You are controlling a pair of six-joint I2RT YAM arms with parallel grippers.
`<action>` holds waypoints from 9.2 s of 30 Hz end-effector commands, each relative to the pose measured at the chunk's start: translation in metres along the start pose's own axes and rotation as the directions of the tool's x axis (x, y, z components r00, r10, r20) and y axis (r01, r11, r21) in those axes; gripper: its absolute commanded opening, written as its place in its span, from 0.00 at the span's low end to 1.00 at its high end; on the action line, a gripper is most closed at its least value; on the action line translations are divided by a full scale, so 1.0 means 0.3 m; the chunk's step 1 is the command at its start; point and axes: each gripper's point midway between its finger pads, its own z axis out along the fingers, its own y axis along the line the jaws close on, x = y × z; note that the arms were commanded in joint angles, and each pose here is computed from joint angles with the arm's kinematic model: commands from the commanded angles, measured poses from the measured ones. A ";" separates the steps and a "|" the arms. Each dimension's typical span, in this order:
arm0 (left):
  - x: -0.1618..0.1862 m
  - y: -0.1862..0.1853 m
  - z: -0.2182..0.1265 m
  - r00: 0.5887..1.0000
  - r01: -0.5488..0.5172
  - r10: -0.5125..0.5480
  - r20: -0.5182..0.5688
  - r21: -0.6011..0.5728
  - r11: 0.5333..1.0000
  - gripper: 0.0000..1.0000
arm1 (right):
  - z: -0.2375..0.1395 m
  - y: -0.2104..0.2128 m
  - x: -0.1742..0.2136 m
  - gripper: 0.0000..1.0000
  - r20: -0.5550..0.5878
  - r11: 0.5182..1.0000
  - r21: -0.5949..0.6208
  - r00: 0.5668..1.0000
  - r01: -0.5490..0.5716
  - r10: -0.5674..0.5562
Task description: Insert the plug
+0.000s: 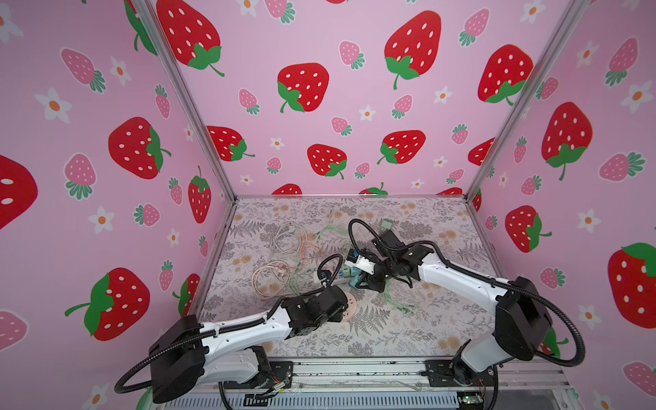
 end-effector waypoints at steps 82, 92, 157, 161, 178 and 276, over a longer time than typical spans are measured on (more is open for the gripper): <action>0.078 -0.099 0.015 0.948 -0.286 0.234 0.216 0.251 0.925 0.00 | 0.150 0.075 0.122 0.02 -0.204 0.988 -0.028 0.969 -0.150 0.141; 0.071 -0.070 0.040 0.936 -0.304 0.255 0.243 0.192 0.933 0.00 | 0.148 0.066 0.122 0.02 -0.211 0.989 -0.014 0.968 -0.146 0.139; 0.204 0.019 0.124 0.961 -0.275 0.268 0.073 0.134 0.952 0.00 | 0.247 0.047 0.266 0.02 -0.595 0.993 0.091 0.803 0.078 -0.008; 0.208 0.016 0.129 0.960 -0.279 0.272 0.067 0.135 0.951 0.00 | 0.264 0.044 0.290 0.02 -0.619 0.993 0.093 0.785 0.072 0.001; 0.206 0.028 0.115 0.962 -0.268 0.259 0.080 0.139 0.953 0.00 | 0.345 0.024 0.477 0.02 -0.770 0.991 0.109 0.637 0.079 0.034; -0.425 0.122 -0.327 0.967 -0.087 0.052 0.251 0.132 0.987 0.74 | -0.149 -1.081 0.137 0.80 0.476 0.386 0.536 0.647 -0.751 0.596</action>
